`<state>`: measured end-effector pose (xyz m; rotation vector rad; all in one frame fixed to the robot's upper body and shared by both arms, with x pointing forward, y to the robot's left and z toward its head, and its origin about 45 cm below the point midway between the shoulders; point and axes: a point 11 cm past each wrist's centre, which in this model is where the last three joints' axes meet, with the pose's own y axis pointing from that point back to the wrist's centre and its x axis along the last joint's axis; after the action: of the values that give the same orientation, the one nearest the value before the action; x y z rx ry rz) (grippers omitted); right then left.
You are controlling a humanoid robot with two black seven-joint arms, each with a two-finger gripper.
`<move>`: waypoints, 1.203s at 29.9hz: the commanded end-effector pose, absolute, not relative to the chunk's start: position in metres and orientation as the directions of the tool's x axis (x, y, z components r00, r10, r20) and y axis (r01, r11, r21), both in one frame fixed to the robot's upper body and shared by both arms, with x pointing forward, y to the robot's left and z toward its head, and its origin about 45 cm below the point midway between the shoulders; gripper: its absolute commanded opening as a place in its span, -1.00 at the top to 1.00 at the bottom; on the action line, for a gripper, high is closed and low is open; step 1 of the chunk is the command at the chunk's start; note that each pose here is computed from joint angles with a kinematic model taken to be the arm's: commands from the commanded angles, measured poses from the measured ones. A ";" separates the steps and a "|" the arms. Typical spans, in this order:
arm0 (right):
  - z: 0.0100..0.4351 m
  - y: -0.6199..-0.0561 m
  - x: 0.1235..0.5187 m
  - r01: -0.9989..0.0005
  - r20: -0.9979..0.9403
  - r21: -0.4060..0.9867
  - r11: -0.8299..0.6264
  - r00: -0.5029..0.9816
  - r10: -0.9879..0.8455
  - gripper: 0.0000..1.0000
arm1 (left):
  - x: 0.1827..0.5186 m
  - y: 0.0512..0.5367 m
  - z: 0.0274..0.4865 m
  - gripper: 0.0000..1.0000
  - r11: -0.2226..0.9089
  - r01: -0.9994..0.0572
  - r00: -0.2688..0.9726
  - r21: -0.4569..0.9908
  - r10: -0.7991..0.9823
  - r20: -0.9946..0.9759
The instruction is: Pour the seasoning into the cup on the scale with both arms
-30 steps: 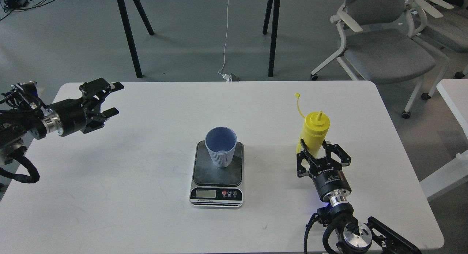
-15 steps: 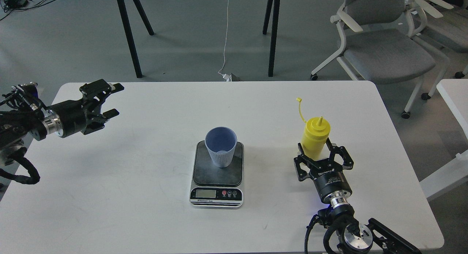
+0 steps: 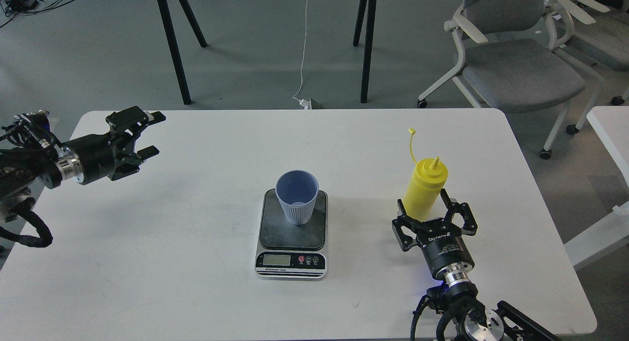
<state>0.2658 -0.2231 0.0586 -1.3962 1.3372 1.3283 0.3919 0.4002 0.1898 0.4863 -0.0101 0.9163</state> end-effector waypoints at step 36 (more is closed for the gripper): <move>0.193 -0.365 0.277 -0.987 -0.926 -0.153 -0.047 0.160 -0.342 -0.91 | 0.394 0.405 0.196 -0.97 0.500 -0.775 0.603 0.385 0.767 0.219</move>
<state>0.2499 -0.3623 0.1660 -1.4926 1.3798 0.9845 0.3941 0.4045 0.1960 0.4773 -0.0197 0.9317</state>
